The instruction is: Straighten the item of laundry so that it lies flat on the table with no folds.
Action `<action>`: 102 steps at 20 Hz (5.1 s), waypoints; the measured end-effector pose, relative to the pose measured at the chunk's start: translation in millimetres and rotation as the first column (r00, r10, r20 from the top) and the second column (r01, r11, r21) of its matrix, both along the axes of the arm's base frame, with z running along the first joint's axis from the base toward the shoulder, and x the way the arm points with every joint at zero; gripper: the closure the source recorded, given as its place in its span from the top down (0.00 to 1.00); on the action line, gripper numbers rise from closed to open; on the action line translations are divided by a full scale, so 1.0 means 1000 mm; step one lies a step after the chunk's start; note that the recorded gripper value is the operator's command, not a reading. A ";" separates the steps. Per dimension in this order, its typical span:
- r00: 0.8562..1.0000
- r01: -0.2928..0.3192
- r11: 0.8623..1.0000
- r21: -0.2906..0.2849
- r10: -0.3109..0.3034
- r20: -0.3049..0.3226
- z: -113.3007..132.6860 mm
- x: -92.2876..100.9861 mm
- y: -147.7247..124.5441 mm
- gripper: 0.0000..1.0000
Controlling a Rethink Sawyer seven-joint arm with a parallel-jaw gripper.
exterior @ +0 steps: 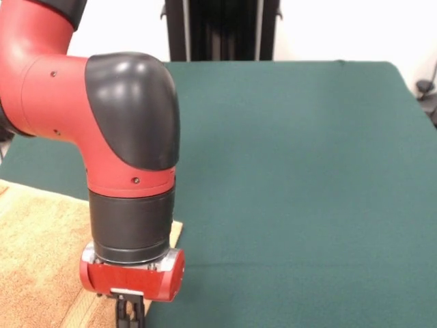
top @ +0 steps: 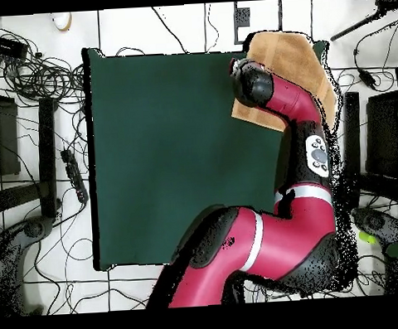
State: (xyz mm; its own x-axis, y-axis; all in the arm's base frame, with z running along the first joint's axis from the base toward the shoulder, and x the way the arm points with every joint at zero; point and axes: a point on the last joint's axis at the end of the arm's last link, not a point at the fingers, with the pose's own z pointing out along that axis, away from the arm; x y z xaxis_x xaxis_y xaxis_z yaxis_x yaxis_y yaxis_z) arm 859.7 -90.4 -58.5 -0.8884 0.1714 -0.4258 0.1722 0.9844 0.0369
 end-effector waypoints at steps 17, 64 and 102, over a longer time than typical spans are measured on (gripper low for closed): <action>0.991 0.135 0.982 0.135 -0.130 -0.044 -0.001 -0.009 0.019 0.00; 0.893 0.391 0.752 0.530 -0.171 -0.416 0.037 0.022 -0.030 1.00; 0.814 0.580 0.673 0.459 -0.457 -0.358 -0.031 0.096 -0.065 1.00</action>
State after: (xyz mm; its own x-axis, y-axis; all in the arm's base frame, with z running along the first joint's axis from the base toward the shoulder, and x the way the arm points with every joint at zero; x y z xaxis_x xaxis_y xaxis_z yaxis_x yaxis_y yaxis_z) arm 955.6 -155.7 -89.8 -0.6373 0.7690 0.0506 0.7120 0.5625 0.4203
